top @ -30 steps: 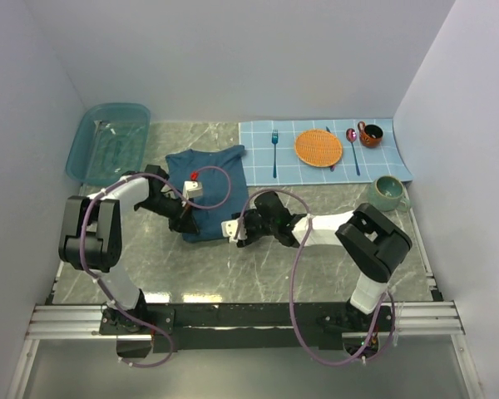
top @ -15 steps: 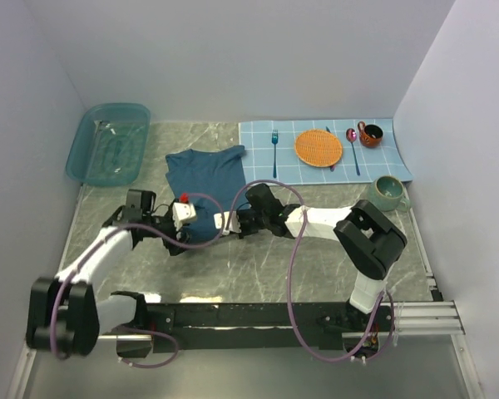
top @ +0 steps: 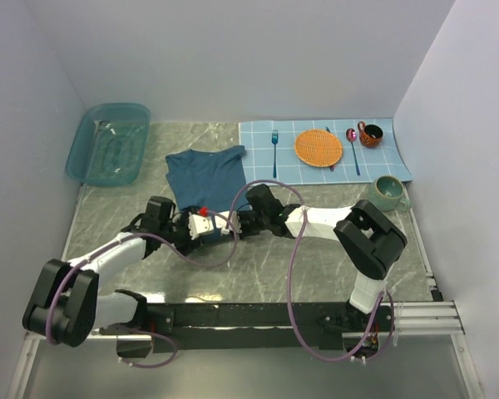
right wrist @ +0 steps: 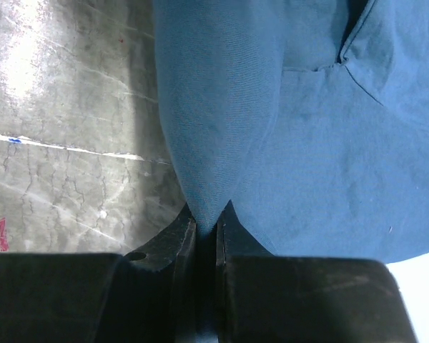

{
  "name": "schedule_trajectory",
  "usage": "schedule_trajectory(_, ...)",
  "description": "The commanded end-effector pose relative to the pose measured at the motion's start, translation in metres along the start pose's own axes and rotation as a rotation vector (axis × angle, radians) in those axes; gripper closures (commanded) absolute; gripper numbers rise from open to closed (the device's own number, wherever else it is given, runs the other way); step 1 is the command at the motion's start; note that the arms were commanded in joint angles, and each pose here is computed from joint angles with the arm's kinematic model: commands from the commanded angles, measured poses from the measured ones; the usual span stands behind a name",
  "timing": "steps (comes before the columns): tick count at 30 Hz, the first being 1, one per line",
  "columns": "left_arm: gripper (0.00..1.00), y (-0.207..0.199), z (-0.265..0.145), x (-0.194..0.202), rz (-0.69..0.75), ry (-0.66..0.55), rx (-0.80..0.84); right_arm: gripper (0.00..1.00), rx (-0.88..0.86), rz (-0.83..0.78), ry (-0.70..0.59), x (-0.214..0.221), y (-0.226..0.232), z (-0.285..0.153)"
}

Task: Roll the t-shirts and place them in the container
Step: Roll the T-shirt to the center of the board.

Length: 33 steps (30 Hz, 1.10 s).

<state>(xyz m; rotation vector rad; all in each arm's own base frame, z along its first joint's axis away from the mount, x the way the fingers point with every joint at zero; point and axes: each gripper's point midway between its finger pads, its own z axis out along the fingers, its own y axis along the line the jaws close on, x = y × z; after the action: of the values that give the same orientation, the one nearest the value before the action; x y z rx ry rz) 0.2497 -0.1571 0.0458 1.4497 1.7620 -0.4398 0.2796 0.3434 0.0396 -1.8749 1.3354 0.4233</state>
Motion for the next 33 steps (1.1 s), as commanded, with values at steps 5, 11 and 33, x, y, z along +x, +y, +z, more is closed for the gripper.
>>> schedule_trajectory(5, 0.64, -0.024, 0.007, 0.007, 0.021, 0.091, 0.106, 1.00, -0.006, 0.055, 0.004, -0.004, 0.000, -0.012)
schedule_trajectory(11, 0.94, -0.047, -0.018, 0.006, -0.142, 0.188, 0.254, 1.00, -0.170, 0.103, -0.020, -0.015, 0.030, -0.043)
schedule_trajectory(33, 0.94, -0.043, -0.019, 0.041, -0.563, 0.292, 0.695, 1.00, -0.752, 0.543, 0.049, -0.012, 0.045, -0.027)
